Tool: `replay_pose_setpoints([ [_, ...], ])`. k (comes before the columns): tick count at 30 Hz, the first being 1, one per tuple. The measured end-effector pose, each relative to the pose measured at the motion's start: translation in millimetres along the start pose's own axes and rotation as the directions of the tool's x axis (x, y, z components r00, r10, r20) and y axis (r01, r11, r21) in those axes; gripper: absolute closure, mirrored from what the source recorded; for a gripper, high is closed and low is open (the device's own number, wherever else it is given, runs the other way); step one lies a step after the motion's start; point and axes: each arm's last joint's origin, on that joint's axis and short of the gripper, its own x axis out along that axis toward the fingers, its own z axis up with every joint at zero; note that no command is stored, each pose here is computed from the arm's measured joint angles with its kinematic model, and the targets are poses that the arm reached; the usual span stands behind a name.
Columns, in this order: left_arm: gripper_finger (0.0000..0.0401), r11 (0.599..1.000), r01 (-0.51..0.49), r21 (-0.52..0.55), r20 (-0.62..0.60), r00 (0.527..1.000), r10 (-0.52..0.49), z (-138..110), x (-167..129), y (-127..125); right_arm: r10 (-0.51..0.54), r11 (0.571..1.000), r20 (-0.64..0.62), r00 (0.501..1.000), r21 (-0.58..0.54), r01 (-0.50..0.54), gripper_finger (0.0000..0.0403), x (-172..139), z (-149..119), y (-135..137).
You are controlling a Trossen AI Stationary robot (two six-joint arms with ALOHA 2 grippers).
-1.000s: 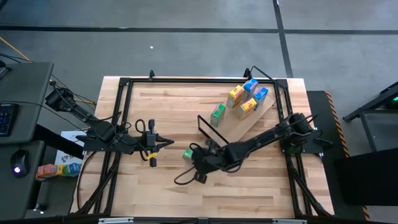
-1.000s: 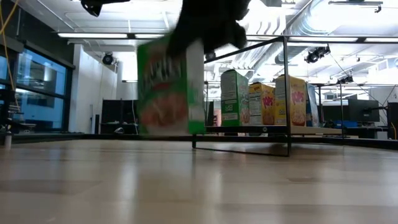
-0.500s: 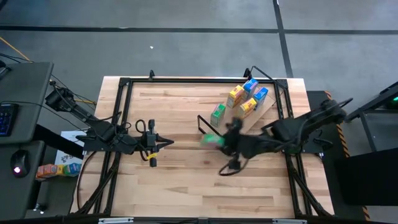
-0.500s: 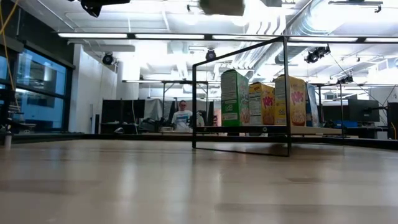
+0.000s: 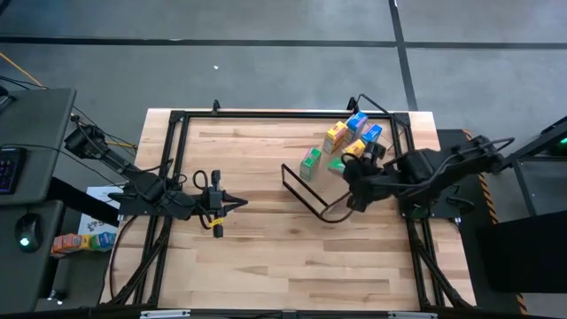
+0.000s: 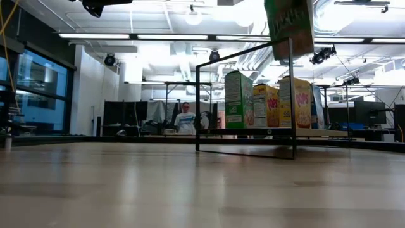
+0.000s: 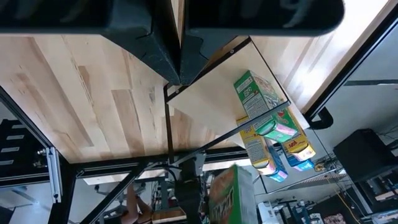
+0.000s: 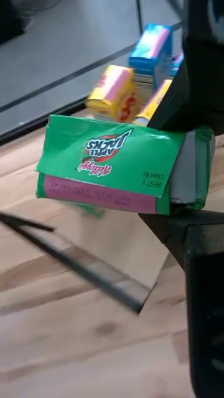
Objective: Stack cereal on shelf
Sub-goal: Put the green cereal box on the shelf aligned with the green cereal box
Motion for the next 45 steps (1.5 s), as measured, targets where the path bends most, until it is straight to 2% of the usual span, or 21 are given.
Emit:
replay_pose_setpoints([
  [7,0.0401,1.000,0.000,0.001,-0.001,1.000,0.000,-0.1,0.0,0.0,0.015,0.999,-0.202,0.979,-0.038,-0.024,0.0284,55.9,-26.9,7.5],
  [10,0.0401,1.000,0.000,0.002,-0.001,1.000,0.000,-0.1,0.0,0.0,0.051,0.996,-0.230,0.972,-0.054,-0.065,0.0284,74.7,-40.1,11.2],
  [15,0.0401,1.000,0.000,0.002,-0.001,1.000,0.000,-0.1,0.0,0.0,0.177,0.979,-0.132,0.975,-0.082,-0.189,0.0284,91.2,-49.7,13.4],
  [22,0.0401,1.000,-0.002,0.002,-0.002,1.000,0.002,-0.1,0.3,0.4,0.252,0.967,0.075,0.965,-0.069,-0.247,0.0284,85.5,-53.3,-6.1],
  [26,0.0401,1.000,-0.019,-0.003,-0.005,1.000,0.019,-0.2,2.5,3.6,0.319,0.948,0.101,0.942,-0.027,-0.318,0.0284,91.3,-61.6,-14.0],
  [33,0.0401,0.999,-0.051,0.003,-0.030,0.998,0.051,-3.4,10.2,6.6,0.302,0.953,0.093,0.949,0.006,-0.304,0.0284,117.4,-73.0,-15.1],
  [40,0.0401,0.997,-0.077,0.031,-0.068,0.995,0.079,-10.1,22.6,5.6,0.302,0.950,0.148,0.942,0.036,-0.310,0.0284,119.6,-66.6,-19.0],
  [45,0.0401,0.996,-0.087,0.036,-0.037,0.995,0.089,-6.3,24.2,7.3,0.290,0.953,0.157,0.944,0.040,-0.300,0.0284,119.5,-65.6,-19.4],
])
